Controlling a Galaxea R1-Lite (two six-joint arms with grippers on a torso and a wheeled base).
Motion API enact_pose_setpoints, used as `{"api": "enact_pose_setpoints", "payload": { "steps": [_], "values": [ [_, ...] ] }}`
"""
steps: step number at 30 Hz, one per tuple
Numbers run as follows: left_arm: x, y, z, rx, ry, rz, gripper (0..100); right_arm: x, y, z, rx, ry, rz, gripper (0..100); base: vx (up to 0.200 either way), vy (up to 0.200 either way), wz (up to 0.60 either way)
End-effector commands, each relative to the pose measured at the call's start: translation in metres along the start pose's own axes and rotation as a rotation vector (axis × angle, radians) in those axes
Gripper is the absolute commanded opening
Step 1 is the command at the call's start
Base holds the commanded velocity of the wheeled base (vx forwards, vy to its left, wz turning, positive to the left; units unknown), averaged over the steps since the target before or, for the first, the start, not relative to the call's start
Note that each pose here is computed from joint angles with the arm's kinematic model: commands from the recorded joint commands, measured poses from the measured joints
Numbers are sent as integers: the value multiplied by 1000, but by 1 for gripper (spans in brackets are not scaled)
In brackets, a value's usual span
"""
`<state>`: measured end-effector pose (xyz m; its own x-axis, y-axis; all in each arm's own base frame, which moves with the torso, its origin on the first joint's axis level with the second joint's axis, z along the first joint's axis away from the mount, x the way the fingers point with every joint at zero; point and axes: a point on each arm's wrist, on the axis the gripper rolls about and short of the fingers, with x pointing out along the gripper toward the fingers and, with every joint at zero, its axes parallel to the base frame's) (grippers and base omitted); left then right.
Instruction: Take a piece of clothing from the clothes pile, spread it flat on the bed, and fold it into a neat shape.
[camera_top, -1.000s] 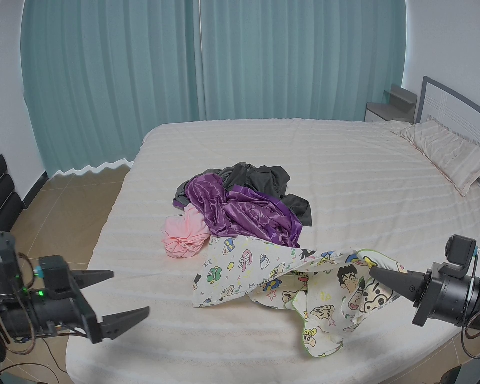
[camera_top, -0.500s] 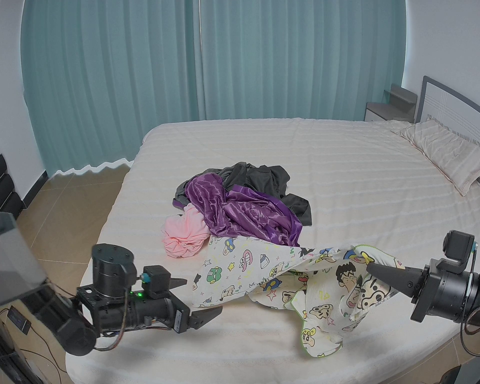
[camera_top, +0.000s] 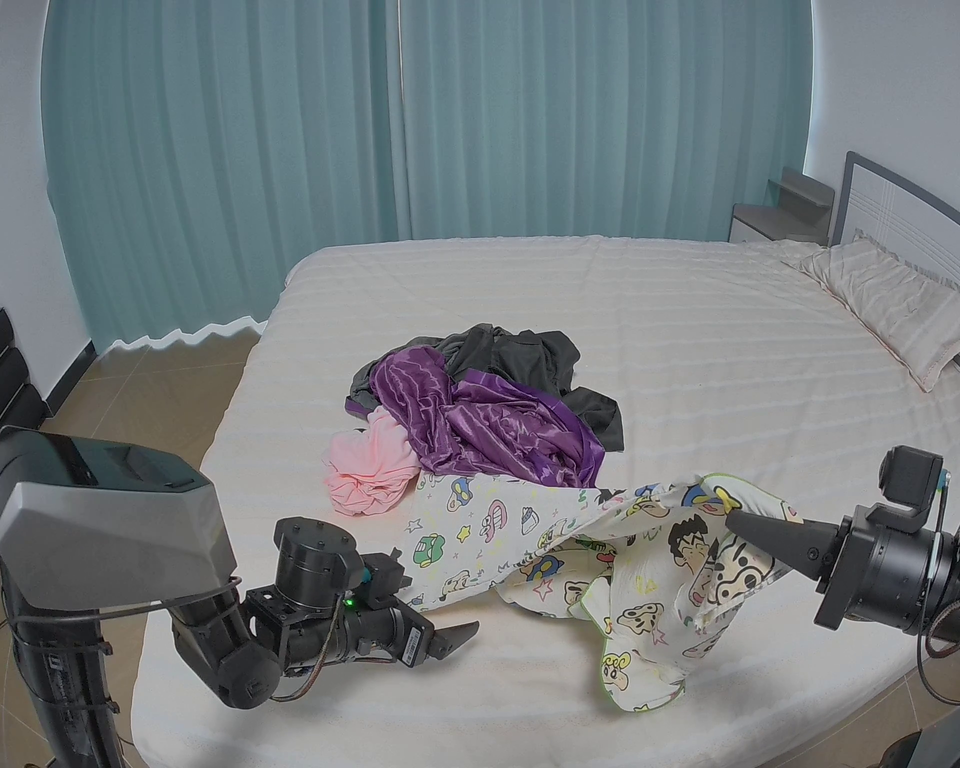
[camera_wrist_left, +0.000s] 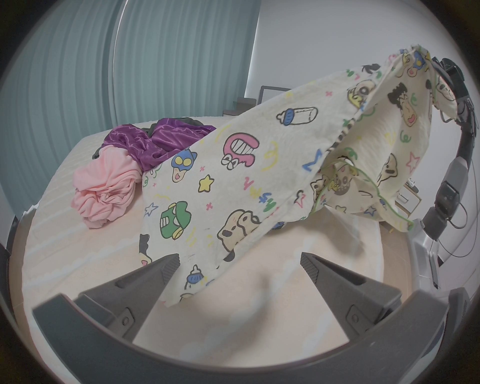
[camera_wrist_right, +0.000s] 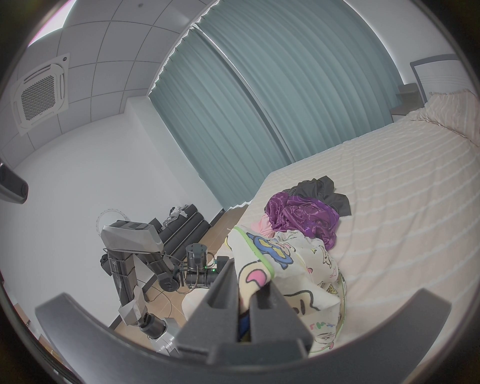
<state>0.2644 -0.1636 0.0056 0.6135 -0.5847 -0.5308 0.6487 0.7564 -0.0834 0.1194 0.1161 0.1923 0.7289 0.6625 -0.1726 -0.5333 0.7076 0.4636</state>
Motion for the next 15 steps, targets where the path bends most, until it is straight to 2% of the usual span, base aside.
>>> {"api": "enact_pose_setpoints", "payload": {
  "steps": [1,2,4,9,12,13,15],
  "values": [
    [18,6,-4,-8,10,20,100,2,1,3,1,-7,0,0,0,0,0],
    [29,12,-4,-11,3,63,100,2,2,4,1,-13,3,0,0,0,0],
    [36,17,-4,-17,-5,85,100,2,1,5,2,-17,0,0,0,0,0],
    [57,29,-6,-29,-16,104,100,2,-2,6,7,-23,-16,0,0,0,0],
    [62,32,-9,-72,-14,109,100,2,-5,7,10,-29,-31,0,0,0,0],
    [64,33,-7,-107,-26,107,0,2,-6,8,11,-31,-38,0,0,0,0],
    [65,33,-4,-144,-40,108,0,2,-7,8,13,-32,-43,0,0,0,0]
  ]
}}
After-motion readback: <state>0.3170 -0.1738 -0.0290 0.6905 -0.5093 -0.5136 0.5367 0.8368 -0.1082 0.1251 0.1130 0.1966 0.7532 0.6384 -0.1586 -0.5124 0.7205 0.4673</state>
